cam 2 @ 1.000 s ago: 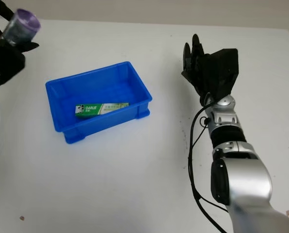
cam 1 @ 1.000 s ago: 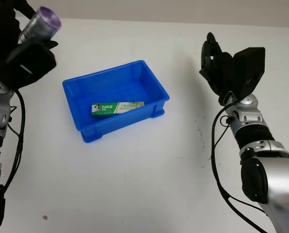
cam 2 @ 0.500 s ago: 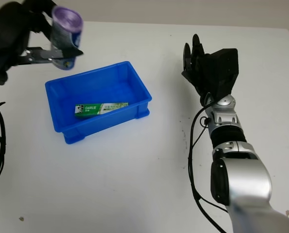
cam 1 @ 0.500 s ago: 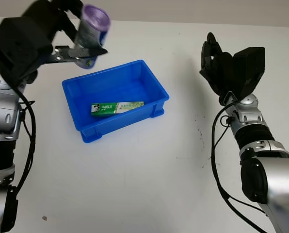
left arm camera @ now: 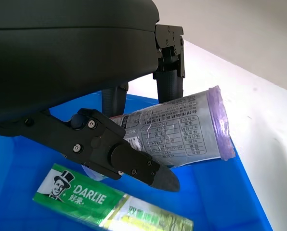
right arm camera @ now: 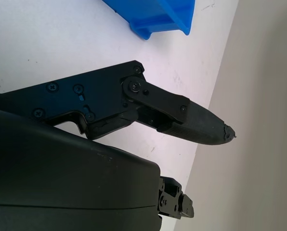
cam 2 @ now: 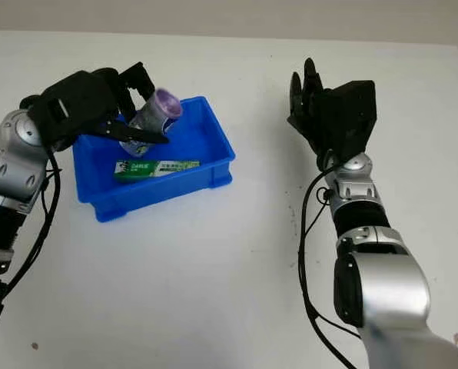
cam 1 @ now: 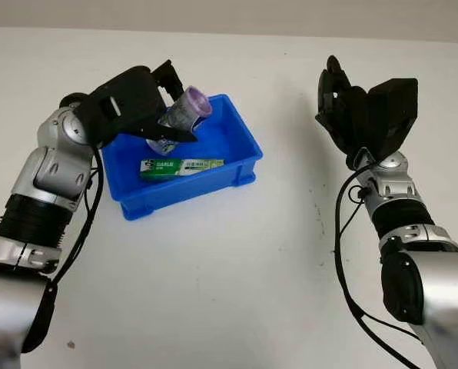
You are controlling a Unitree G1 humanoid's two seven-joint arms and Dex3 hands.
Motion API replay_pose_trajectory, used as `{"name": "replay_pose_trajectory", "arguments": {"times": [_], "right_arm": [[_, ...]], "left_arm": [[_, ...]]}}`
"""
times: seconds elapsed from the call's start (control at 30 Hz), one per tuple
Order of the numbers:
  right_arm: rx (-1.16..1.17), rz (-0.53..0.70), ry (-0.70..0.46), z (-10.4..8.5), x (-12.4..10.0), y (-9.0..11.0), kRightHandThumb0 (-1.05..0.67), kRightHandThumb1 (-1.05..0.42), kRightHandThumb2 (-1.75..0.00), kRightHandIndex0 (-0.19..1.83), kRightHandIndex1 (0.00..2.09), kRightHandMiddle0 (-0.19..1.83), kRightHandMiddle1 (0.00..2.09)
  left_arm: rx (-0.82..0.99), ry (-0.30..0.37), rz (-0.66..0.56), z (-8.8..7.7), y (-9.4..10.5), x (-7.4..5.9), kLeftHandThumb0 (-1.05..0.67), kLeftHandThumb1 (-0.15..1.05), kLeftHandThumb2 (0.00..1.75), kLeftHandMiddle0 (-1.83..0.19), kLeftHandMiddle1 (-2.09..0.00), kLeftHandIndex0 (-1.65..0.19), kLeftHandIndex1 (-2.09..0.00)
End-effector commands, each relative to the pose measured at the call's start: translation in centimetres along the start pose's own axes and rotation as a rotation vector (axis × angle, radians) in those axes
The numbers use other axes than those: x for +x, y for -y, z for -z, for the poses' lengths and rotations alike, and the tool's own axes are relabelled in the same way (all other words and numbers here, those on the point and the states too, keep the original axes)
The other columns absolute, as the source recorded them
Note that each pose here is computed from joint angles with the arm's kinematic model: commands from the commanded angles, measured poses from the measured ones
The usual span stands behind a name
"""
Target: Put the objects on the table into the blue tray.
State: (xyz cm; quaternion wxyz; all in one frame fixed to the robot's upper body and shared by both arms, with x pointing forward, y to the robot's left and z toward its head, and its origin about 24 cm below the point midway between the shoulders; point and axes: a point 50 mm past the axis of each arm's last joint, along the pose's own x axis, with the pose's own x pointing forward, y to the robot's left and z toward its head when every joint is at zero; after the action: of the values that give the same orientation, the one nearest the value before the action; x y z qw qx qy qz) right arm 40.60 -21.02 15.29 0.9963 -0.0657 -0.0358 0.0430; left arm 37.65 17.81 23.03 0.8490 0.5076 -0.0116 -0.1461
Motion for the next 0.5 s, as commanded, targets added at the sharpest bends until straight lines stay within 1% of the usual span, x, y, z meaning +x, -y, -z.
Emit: {"name": "replay_pose_trajectory", "arguments": {"times": [0.0, 0.03, 0.1, 0.13, 0.17, 0.2, 0.27, 0.3, 0.37, 0.4, 0.47], "right_arm": [[0.001, 0.005, -0.006, 0.1, -0.2, 0.3, -0.71, -1.05, -0.83, -0.19, 0.0, -0.19, 0.0], [0.005, 0.006, -0.007, 0.2, -0.2, 0.3, -0.7, -1.05, -0.83, -0.19, 0.0, -0.19, 0.0], [0.008, 0.009, -0.005, 0.2, -0.1, 0.3, -0.7, -1.05, -0.83, -0.19, 0.0, -0.19, 0.0], [0.004, 0.011, -0.005, 0.2, -0.1, 0.2, -0.69, -1.05, -0.83, -0.19, 0.0, -0.19, 0.0], [-0.001, 0.009, -0.006, 0.2, -0.1, 0.2, -0.69, -1.05, -0.82, -0.19, 0.0, -0.19, 0.0], [-0.006, 0.009, -0.008, 0.2, -0.1, 0.2, -0.69, -1.05, -0.82, -0.19, 0.0, -0.19, 0.0], [-0.013, 0.008, -0.011, 0.2, -0.1, 0.2, -0.69, -1.05, -0.82, -0.19, 0.0, -0.19, 0.0], [-0.014, 0.008, -0.011, 0.1, -0.1, 0.2, -0.69, -1.05, -0.82, -0.19, 0.0, -0.19, 0.0], [-0.018, -0.001, -0.009, 0.1, -0.1, 0.2, -0.7, -1.05, -0.83, -0.19, 0.0, -0.19, 0.0], [-0.02, -0.004, -0.01, 0.0, 0.0, 0.1, -0.69, -1.05, -0.84, -0.19, 0.0, -0.19, 0.0], [-0.018, -0.005, -0.011, 0.0, 0.0, 0.1, -0.7, -1.05, -0.84, -0.19, 0.0, -0.19, 0.0]], "left_arm": [[0.041, -0.018, 0.058, 0.4, 0.3, 0.0, -0.44, 1.02, 0.06, 0.09, -1.74, 0.17, -1.48], [0.044, -0.01, 0.069, 0.4, 0.3, -0.1, -0.51, 1.03, 0.06, 0.07, -1.33, 0.18, -1.14], [0.038, 0.011, 0.081, 0.3, 0.3, -0.2, -0.57, 1.04, 0.07, -0.01, -0.82, 0.19, -0.84], [0.016, 0.027, 0.082, 0.2, 0.2, -0.3, -0.59, 1.05, 0.08, -0.04, -0.64, 0.19, -0.75], [-0.009, 0.041, 0.079, 0.1, 0.2, -0.3, -0.6, 1.05, 0.09, -0.04, -0.57, 0.19, -0.71], [-0.033, 0.056, 0.072, 0.0, 0.1, -0.3, -0.61, 1.05, 0.09, -0.04, -0.55, 0.19, -0.7], [-0.07, 0.088, 0.043, -0.2, 0.0, -0.4, -0.58, 1.04, 0.07, 0.05, -0.73, 0.19, -0.79], [-0.085, 0.108, 0.023, -0.4, -0.1, -0.5, -0.55, 1.04, 0.06, 0.11, -0.87, 0.19, -0.84], [-0.129, 0.147, -0.014, -0.6, -0.2, -0.7, -0.44, 1.03, 0.05, 0.17, -1.11, 0.19, -1.02], [-0.16, 0.167, -0.032, -0.8, -0.3, -0.8, -0.4, 1.03, 0.06, 0.18, -1.16, 0.19, -1.09], [-0.254, 0.199, -0.066, -1.1, -0.4, -1.0, -0.35, 1.04, 0.1, 0.19, -1.37, 0.19, -1.33]]}}
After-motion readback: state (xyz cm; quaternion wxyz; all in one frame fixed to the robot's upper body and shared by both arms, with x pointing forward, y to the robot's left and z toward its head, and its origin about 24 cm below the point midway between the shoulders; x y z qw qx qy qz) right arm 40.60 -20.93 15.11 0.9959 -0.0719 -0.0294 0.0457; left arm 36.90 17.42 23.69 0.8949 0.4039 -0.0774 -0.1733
